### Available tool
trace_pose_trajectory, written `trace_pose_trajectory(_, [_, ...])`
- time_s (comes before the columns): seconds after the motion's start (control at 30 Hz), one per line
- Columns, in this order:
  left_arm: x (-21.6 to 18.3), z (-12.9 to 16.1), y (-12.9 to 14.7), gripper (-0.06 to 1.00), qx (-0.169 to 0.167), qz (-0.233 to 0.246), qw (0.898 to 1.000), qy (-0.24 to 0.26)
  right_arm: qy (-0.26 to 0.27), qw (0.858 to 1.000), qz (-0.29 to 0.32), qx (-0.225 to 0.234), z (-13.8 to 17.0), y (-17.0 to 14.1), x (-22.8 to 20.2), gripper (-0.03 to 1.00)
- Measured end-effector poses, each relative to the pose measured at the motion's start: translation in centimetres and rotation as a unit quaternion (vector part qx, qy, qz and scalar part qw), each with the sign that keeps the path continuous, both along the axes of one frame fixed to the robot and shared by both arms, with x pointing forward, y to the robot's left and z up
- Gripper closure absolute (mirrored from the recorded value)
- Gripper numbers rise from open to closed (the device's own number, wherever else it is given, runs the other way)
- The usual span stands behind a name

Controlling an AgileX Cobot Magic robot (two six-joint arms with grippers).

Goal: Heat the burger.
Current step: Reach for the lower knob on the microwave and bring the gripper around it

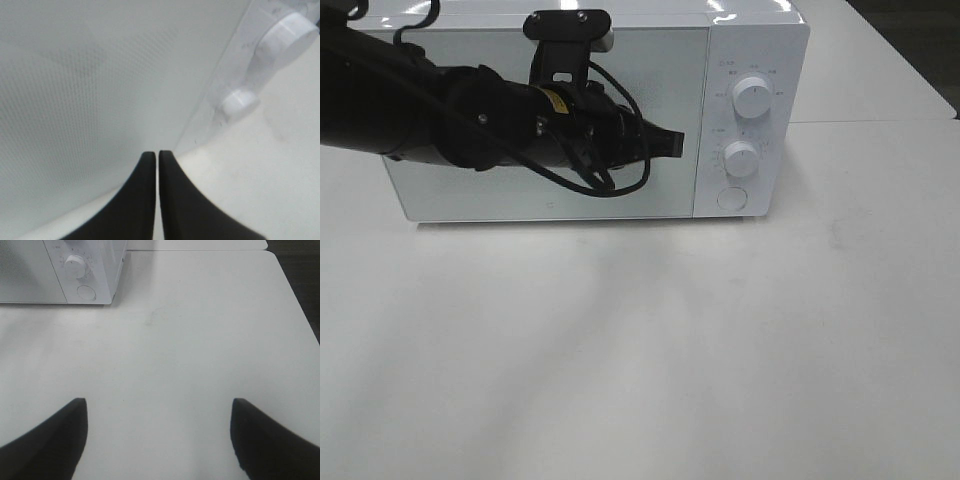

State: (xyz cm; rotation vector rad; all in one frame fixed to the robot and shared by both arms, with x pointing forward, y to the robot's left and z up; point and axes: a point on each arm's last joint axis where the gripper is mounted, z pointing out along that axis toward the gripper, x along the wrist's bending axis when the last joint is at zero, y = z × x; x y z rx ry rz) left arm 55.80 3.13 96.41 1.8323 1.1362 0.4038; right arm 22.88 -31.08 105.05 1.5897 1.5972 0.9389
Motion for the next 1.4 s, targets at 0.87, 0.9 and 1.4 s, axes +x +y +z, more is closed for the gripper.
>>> trace_pose_trajectory(0.87, [-5.9, 3.2, 4.4, -0.05, 0.181, -0.083, 0.948, 0.248, 0.0, 1.0, 0.0, 0.0, 0.0, 0.0, 0.0, 0.21])
trace_pose_trajectory(0.9, [-5.7, 3.5, 5.4, -0.05, 0.182, -0.068, 0.945, 0.264, 0.0, 1.0, 0.0, 0.0, 0.0, 0.0, 0.0, 0.21])
trace_pose_trajectory(1.4, [-3.9, 6.5, 15.4, -0.05, 0.151, 0.064, 0.932, 0.322, 0.0, 1.0, 0.0, 0.0, 0.0, 0.0, 0.0, 0.21])
